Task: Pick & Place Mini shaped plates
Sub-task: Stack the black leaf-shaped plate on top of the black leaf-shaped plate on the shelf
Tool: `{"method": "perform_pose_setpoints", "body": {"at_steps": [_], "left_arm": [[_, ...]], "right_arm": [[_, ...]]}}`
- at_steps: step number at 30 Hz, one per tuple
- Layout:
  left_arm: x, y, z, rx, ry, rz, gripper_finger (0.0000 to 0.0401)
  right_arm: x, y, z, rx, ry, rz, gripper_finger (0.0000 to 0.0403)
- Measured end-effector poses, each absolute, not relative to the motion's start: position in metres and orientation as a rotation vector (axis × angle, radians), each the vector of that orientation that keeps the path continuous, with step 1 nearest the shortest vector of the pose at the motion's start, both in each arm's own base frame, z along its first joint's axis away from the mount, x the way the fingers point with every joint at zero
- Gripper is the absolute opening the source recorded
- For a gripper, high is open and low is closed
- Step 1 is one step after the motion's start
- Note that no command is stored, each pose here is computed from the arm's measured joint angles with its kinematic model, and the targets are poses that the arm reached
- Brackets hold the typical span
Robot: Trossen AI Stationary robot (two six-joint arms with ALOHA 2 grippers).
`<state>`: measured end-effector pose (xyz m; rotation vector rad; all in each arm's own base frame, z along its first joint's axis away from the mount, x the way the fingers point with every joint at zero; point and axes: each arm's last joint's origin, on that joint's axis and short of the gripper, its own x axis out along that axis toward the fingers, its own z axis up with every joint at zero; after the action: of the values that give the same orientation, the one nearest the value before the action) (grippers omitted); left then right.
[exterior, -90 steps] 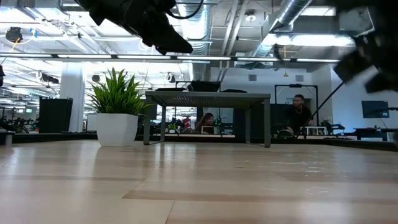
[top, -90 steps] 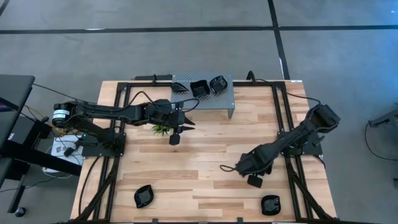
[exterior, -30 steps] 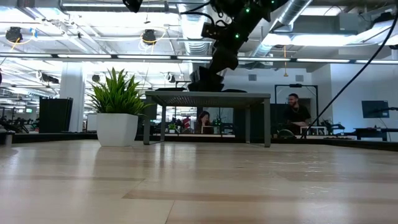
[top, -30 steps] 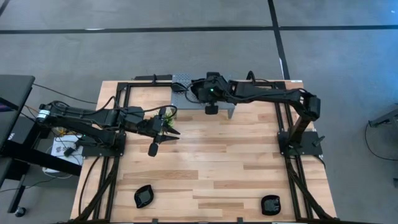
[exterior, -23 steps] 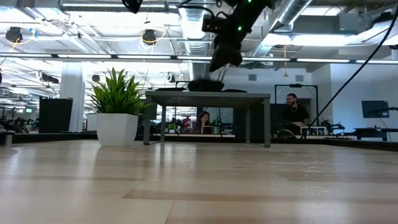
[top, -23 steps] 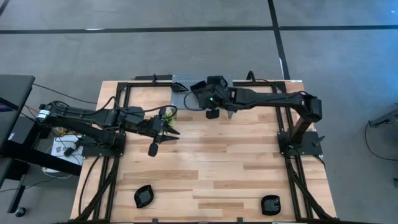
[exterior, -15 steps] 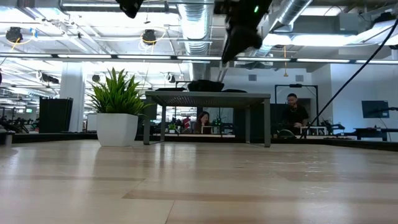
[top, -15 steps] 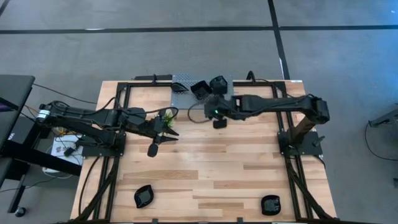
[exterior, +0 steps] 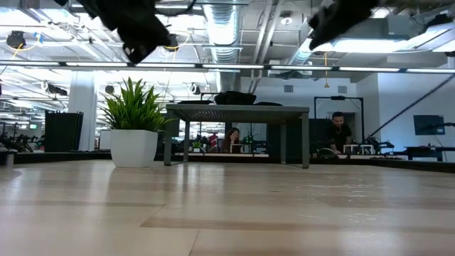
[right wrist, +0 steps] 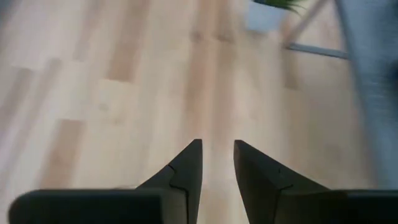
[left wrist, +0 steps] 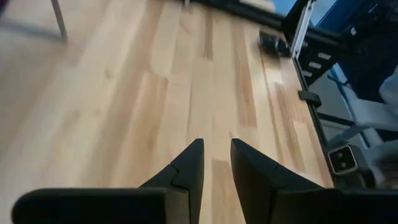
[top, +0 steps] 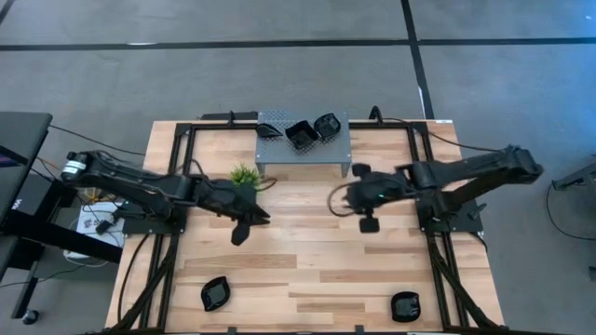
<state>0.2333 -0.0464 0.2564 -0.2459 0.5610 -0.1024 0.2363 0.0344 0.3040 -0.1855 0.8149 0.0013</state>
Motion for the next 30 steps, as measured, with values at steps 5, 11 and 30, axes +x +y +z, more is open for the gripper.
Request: {"method": "perform_pose_setpoints", "body": {"at_steps": [5,11,30], "left_arm": [[0.237,-0.067,0.240,-0.367,0.654,-0.116,0.0081],[0.215,-0.093,0.220,-0.522,0.965,-0.115,0.0081],[0.134,-0.158,0.162,-0.973,1.315,0.252,0.0081]], "right_arm": [[0.217,0.035,0.255,-0.073,0.618,0.042,0.0086],[0.208,0.028,0.236,-0.021,0.584,0.003,0.0086],[0.217,0.021,0.248,-0.247,0.533,0.036,0.0086]]}}
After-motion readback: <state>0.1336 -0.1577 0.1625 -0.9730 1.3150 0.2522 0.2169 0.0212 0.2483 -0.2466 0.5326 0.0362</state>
